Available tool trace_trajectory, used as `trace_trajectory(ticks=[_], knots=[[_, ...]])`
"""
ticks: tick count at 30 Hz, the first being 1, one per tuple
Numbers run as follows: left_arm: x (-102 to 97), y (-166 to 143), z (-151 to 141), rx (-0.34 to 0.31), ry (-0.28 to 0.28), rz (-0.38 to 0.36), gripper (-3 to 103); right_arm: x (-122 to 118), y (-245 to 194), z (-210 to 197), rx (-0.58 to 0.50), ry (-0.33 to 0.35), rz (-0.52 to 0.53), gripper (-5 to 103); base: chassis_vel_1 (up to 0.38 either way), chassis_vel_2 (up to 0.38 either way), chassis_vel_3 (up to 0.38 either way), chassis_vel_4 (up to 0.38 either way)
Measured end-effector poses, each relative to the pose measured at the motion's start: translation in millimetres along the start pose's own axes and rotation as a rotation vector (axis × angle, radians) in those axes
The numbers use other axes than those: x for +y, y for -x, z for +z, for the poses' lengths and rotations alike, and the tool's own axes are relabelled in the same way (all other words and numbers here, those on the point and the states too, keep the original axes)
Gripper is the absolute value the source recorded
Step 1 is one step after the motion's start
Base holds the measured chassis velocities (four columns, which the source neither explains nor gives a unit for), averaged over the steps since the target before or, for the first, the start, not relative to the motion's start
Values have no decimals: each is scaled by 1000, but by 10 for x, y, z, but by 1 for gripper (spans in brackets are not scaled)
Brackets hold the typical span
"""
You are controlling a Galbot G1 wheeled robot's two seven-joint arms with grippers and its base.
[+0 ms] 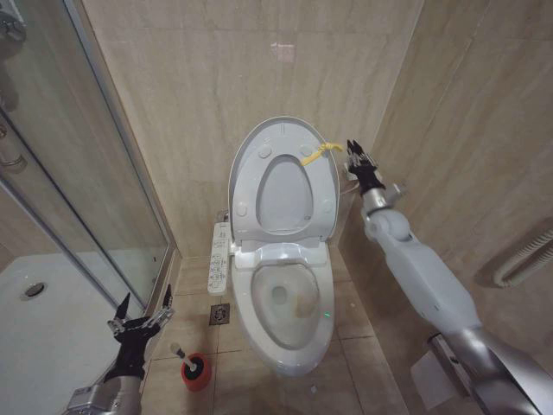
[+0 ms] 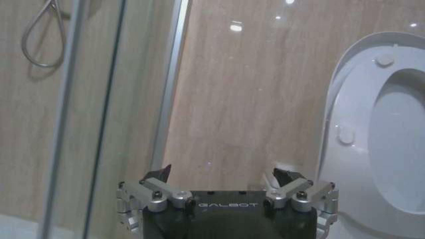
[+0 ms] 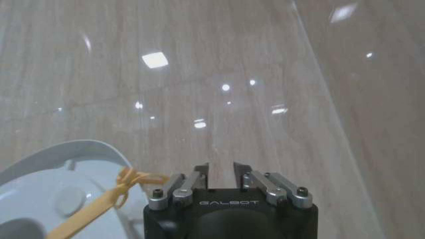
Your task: Open the toilet lid, clean the toilet bowl with a toilet brush, close the toilet lid, and flush.
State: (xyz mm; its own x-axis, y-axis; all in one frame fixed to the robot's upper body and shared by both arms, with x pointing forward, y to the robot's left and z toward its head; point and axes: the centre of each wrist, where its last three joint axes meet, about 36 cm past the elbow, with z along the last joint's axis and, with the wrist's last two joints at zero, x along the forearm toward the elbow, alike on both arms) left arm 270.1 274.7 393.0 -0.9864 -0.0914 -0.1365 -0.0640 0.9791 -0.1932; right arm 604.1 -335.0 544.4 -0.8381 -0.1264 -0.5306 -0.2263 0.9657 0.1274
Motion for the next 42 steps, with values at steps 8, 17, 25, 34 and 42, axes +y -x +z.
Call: trace_trajectory(ticks=[8, 17, 25, 34, 42], knots=[[-133, 22, 44, 6, -18, 29, 100, -129, -748, -428, -26, -50, -24, 32, 0, 0, 0, 0], [-128, 73, 15, -4, -29, 48, 100, 322, -1819, -619, -15, -8, 31, 86, 0, 0, 0, 0], [-132, 209, 30, -22, -45, 63, 100, 522, -2598, -631, 56, -21, 141, 100, 0, 0, 0, 0], [-7, 366, 211, -16, -7, 58, 100, 843, -3363, -614, 121, -78, 221, 100, 0, 0, 0, 0], [109, 293, 475, 46, 70, 56, 100, 1042, -3653, -379, 150, -118, 248, 100, 0, 0, 0, 0]])
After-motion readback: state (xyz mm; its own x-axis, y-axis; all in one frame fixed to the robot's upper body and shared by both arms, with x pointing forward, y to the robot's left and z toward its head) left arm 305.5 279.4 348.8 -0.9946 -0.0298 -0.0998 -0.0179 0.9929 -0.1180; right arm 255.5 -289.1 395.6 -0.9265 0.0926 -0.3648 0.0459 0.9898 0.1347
